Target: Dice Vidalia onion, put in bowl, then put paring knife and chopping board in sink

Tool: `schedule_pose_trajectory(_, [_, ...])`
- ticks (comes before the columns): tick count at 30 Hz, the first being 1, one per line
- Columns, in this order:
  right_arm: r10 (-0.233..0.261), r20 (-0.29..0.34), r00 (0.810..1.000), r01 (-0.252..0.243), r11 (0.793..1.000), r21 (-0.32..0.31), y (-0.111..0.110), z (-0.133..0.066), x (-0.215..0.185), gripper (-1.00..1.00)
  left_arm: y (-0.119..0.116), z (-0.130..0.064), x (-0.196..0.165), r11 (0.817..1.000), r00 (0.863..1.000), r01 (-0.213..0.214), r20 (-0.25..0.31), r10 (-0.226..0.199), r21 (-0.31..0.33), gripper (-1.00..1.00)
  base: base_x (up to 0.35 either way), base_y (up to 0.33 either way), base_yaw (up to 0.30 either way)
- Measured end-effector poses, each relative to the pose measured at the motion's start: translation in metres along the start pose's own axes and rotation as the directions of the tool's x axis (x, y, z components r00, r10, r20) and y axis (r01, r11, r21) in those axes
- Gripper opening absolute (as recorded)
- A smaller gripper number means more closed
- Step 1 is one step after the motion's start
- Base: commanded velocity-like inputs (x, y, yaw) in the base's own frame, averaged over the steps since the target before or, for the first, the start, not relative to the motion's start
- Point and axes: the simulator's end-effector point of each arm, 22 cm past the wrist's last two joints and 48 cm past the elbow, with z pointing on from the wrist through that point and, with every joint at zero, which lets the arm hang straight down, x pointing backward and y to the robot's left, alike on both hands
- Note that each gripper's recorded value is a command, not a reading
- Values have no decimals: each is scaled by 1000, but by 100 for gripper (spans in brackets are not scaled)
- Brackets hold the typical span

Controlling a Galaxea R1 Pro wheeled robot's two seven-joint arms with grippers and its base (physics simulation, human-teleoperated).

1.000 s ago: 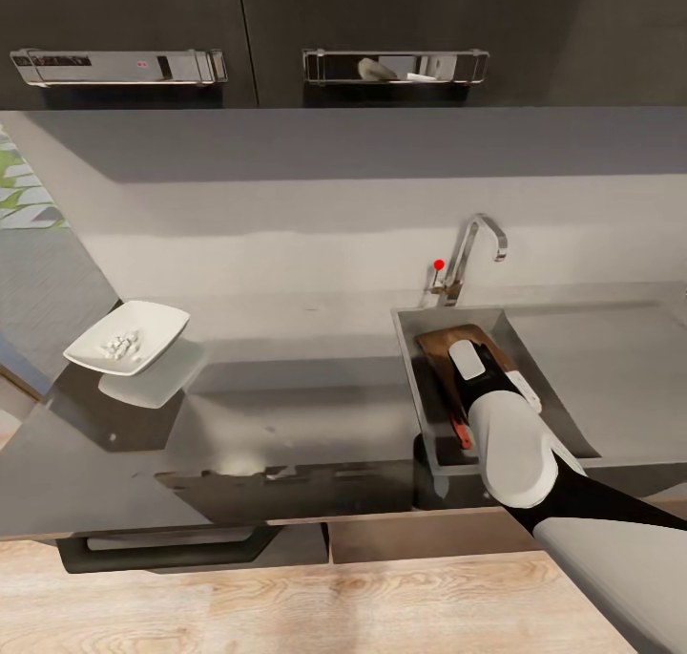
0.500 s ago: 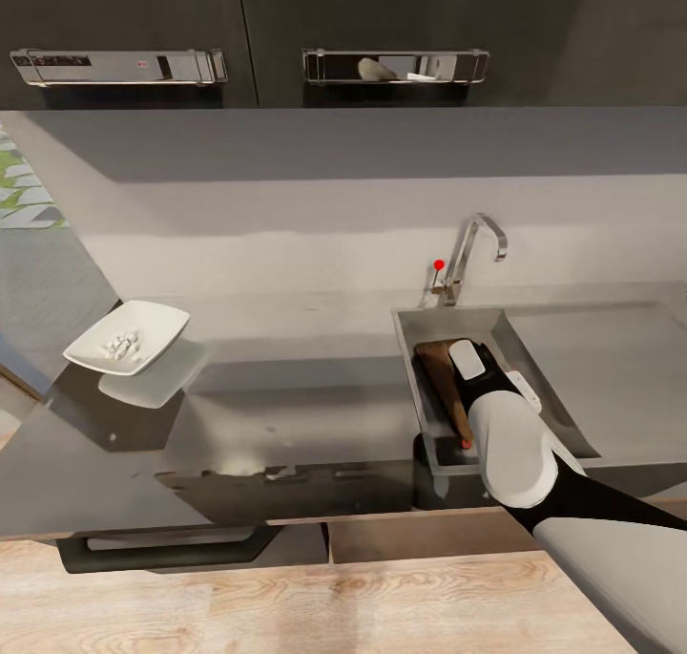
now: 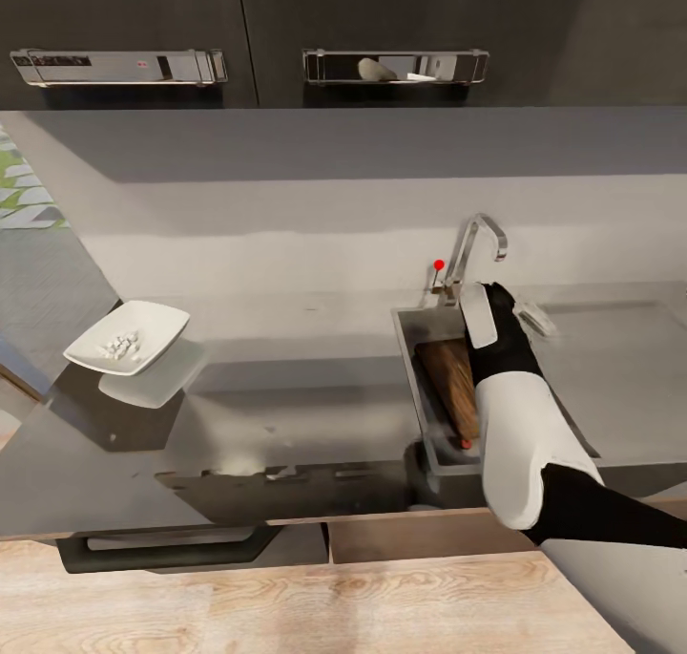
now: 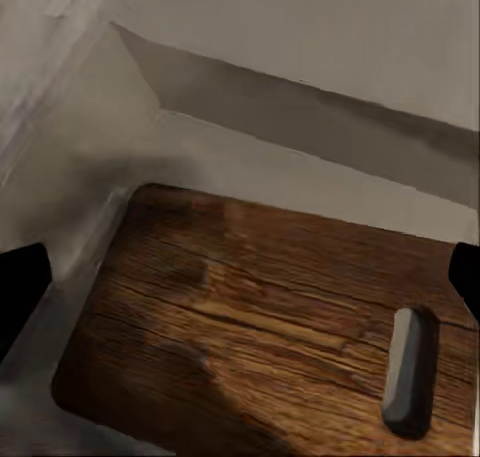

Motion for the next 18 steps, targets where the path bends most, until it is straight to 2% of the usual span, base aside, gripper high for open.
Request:
schedule_pose_trajectory(2, [-52,-15,999,51,997,-65,21,-15,2,100,0,0,0,1000,1000,0,0,0,0,100,0,0,0])
schedule_pose_trajectory(5, [-146,-11,989,143,978,-151,49,-39,8,100,0,0,0,1000,1000,0,0,0,0,100,0,0,0])
schedule_pose_trajectory(9, [-190,-8,982,185,965,-184,60,-48,13,100,0,0,0,1000,1000,0,0,0,0,100,-2,0,0])
schedule_pose_trajectory(12, [-244,-7,970,237,948,-212,67,-52,19,100,0,0,0,1000,1000,0,0,0,0,100,-117,0,0])
schedule_pose_trajectory(15, [-345,13,939,332,890,-313,93,-67,36,100,-1,0,0,1000,1000,0,-1,0,1,100,-245,0,0])
schedule_pose_trajectory(18, [-386,20,922,362,846,-392,111,-75,48,100,-1,0,0,1000,1000,0,-1,0,1,100,-308,0,0])
